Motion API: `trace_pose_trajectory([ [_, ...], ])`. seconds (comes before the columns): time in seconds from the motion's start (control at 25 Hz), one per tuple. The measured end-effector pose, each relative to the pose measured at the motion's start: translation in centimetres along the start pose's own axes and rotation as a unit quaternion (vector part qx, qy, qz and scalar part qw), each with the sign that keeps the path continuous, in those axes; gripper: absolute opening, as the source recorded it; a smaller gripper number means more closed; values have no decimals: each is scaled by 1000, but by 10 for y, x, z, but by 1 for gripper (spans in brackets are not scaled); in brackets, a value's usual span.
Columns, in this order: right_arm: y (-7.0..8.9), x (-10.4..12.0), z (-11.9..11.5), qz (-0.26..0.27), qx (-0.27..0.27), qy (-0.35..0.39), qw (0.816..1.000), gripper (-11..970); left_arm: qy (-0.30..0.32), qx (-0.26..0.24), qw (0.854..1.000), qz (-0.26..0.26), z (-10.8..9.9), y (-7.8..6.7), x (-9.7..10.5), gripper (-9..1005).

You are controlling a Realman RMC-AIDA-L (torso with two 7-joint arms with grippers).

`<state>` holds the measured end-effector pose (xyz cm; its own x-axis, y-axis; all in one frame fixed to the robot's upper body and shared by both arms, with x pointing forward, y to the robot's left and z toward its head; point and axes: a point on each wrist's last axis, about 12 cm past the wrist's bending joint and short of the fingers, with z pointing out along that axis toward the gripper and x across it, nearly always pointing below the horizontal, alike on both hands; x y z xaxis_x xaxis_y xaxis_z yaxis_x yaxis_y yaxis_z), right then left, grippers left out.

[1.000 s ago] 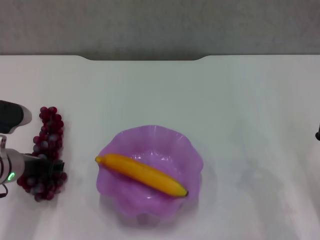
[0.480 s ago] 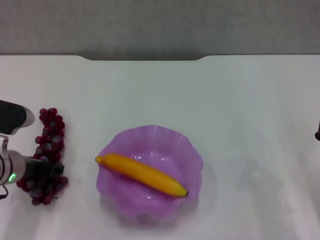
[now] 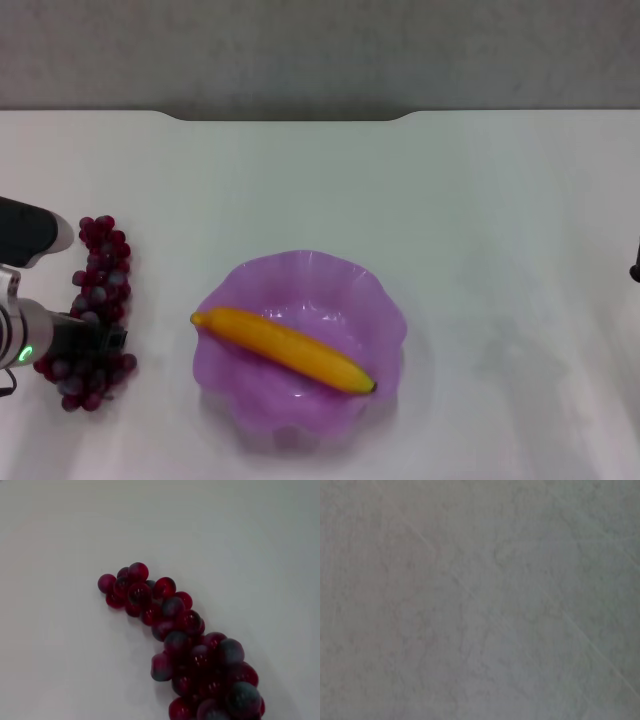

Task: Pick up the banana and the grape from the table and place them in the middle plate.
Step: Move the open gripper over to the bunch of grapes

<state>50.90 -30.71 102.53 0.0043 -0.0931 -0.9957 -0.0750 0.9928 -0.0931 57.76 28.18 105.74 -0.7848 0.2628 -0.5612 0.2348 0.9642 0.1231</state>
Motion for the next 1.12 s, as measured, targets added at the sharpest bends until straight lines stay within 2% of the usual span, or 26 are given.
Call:
trace_pose_trajectory([
  [0.44, -1, 1, -1, -1, 1, 2, 1000, 32, -16, 1, 1000, 5, -6, -2, -3, 690],
  [1.12, -1, 1, 0, -1, 1, 1, 1000, 31, -28, -10, 999, 17, -8, 0, 0, 525],
])
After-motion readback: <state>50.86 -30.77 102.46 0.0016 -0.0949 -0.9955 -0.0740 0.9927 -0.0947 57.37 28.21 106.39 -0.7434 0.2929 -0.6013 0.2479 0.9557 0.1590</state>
